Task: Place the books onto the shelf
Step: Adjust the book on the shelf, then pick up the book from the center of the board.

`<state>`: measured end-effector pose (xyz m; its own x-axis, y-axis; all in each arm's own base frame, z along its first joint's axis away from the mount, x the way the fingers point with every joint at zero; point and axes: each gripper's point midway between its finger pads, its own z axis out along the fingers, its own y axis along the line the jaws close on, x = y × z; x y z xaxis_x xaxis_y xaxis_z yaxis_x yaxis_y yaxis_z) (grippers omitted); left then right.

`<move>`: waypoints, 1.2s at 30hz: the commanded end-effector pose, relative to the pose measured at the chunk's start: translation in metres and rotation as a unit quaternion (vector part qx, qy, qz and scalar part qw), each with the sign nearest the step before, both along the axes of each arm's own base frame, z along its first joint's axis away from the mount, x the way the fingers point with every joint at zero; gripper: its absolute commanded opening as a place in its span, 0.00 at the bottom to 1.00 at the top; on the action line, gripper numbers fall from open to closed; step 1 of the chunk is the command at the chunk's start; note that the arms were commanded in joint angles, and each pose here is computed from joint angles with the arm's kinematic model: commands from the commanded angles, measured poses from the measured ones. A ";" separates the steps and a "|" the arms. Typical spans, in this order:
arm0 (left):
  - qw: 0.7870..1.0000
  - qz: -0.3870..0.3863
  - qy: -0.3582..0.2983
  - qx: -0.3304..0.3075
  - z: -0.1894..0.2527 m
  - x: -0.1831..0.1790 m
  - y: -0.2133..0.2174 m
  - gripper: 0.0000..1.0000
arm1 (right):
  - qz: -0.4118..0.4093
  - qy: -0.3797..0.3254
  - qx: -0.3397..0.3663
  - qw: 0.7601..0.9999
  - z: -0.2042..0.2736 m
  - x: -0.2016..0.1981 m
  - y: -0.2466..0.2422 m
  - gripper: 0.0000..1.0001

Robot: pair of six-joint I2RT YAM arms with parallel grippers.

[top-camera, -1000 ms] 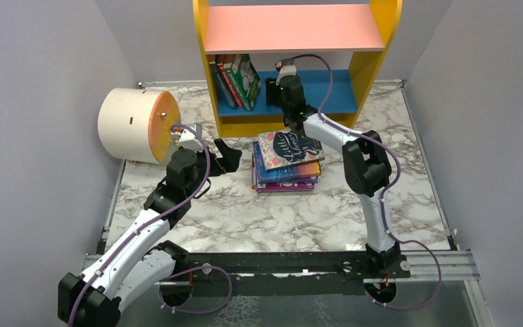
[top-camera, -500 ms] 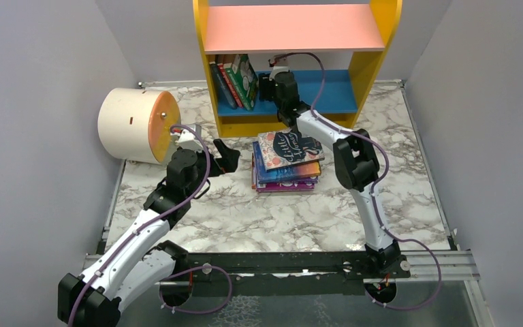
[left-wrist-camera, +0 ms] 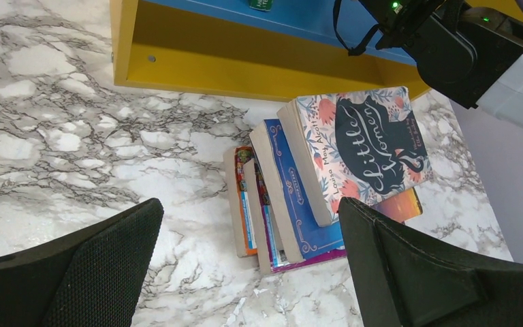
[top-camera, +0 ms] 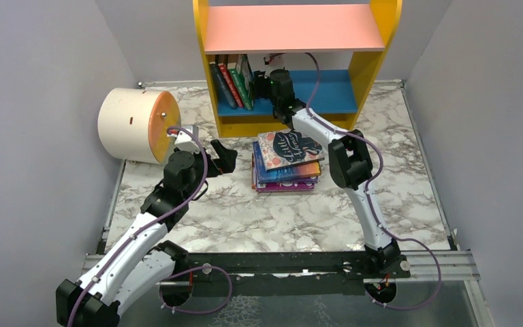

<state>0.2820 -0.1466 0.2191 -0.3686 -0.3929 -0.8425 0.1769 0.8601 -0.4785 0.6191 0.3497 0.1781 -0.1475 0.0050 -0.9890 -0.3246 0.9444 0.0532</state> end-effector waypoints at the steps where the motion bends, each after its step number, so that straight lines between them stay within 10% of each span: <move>1: 1.000 0.012 -0.002 0.009 -0.001 -0.001 0.007 0.99 | -0.003 0.030 -0.014 0.999 -0.022 -0.007 0.009 0.59; 24: 1.000 -0.009 0.007 -0.006 -0.006 0.003 -0.005 0.99 | -0.091 0.017 0.006 0.996 0.022 -0.046 -0.068 0.59; 36: 0.994 -0.082 0.031 -0.067 -0.023 0.005 -0.045 0.99 | -0.112 0.062 0.007 0.992 0.043 -0.139 -0.128 0.59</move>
<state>0.2868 -0.1690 0.1877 -0.4670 -0.3930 -0.7921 0.1990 0.8261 -0.5272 0.5097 0.2471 0.1983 -0.2529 0.0162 -0.9673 -0.1470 0.9876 0.0550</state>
